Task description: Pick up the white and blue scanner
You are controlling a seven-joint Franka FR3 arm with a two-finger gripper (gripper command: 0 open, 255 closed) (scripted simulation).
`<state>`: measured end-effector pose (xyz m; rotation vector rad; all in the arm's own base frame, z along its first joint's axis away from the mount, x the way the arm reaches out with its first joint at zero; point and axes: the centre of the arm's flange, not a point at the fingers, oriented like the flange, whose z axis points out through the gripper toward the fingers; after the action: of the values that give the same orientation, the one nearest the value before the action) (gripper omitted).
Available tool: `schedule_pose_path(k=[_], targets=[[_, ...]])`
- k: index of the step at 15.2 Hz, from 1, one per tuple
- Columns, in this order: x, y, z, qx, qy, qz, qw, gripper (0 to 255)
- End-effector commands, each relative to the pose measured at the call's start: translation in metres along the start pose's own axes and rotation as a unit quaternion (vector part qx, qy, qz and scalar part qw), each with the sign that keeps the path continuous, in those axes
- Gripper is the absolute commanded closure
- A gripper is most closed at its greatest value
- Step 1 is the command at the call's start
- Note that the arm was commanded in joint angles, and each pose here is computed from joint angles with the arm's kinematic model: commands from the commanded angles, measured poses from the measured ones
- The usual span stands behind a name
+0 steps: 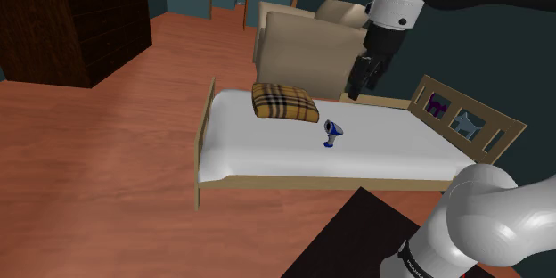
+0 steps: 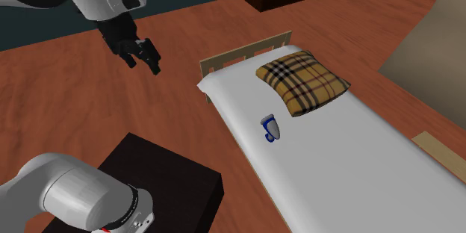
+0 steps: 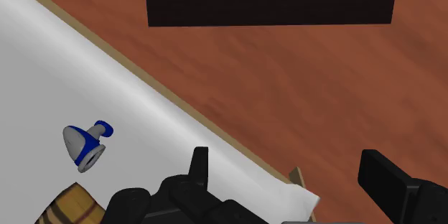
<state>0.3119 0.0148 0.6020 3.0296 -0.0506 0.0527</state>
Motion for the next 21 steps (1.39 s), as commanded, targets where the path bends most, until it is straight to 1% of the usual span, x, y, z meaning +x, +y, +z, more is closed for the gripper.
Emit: schedule_pose_path(k=[1, 6, 11, 16, 21], targets=[[0.000, 0.000, 0.000, 0.000, 0.000, 0.000, 1.0000, 0], [0.000, 0.061, 0.037, 0.022, 0.010, -0.044, 0.9988, 0], [0.005, 0.121, 0.077, 0.043, 0.020, -0.087, 0.9950, 0], [0.017, 0.178, 0.120, 0.065, 0.030, -0.130, 0.9889, 0], [0.034, 0.231, 0.164, 0.086, 0.040, -0.173, 0.9802, 0]])
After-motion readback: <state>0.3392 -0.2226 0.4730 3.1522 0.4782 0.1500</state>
